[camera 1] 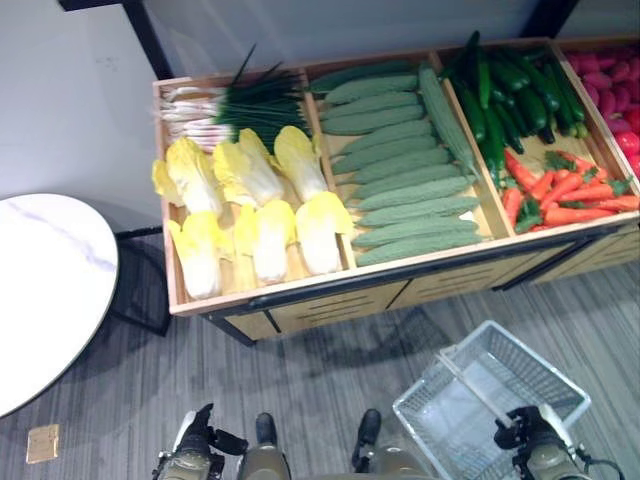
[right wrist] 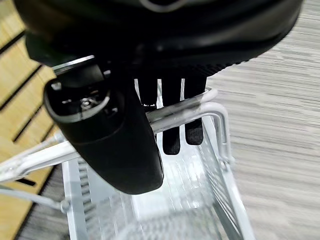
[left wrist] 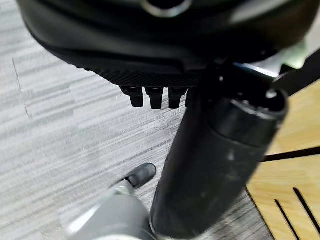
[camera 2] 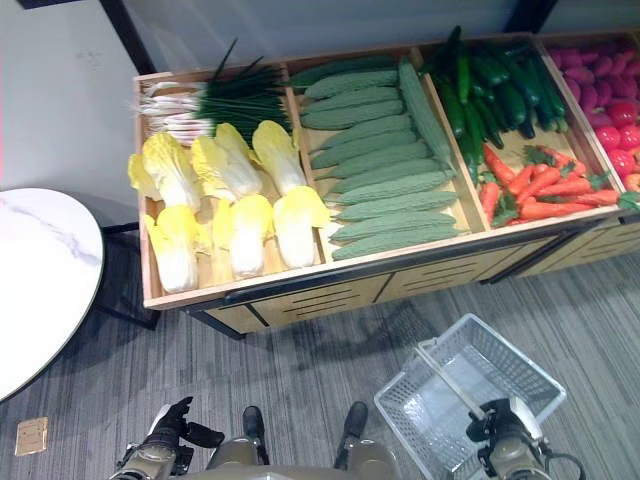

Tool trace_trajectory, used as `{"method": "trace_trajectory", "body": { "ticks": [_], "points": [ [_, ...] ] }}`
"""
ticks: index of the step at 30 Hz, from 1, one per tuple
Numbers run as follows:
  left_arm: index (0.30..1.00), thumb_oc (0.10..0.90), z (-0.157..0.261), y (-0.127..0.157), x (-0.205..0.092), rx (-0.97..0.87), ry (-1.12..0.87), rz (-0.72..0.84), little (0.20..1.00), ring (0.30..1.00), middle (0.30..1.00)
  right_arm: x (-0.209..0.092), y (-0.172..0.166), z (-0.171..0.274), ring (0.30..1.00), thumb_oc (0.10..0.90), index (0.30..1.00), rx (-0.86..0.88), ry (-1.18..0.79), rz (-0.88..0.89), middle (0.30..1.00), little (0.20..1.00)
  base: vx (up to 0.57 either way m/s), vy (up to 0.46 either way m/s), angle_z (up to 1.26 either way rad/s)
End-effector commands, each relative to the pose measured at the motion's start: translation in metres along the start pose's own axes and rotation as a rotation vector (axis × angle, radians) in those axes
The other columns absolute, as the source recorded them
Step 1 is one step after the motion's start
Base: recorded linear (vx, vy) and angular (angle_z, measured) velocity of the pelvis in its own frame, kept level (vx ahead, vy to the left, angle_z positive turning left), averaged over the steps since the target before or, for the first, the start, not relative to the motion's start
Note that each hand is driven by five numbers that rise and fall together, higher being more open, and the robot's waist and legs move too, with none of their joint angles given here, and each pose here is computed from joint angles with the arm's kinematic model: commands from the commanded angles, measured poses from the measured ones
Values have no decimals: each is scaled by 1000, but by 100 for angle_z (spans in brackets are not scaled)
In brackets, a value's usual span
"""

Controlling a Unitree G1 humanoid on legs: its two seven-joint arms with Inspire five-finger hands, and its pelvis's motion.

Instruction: Get the vegetables into the basket

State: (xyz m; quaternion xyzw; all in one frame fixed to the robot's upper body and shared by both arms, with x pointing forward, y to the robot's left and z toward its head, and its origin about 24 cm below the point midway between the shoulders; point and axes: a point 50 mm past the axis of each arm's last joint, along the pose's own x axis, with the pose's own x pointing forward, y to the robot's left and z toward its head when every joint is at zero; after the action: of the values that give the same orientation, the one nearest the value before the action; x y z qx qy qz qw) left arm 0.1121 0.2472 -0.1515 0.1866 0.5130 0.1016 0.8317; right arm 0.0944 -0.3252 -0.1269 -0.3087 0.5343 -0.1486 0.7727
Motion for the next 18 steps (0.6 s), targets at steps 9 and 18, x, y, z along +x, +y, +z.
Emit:
{"method": "trace_trajectory", "body": {
  "ticks": [9, 18],
  "points": [
    [1000, 900, 12, 41, 1, -526, -41, 320, 1000, 1000, 1000, -6, 1, -31, 300, 400, 300, 43, 114, -51, 300, 300, -12, 59, 28],
    [1000, 900, 33, 190, -32, -971, -236, 1035, 1000, 1000, 1000, -8, 9, -30, 300, 400, 300, -37, 69, -46, 300, 300, -10, 0, 0]
  ]
}}
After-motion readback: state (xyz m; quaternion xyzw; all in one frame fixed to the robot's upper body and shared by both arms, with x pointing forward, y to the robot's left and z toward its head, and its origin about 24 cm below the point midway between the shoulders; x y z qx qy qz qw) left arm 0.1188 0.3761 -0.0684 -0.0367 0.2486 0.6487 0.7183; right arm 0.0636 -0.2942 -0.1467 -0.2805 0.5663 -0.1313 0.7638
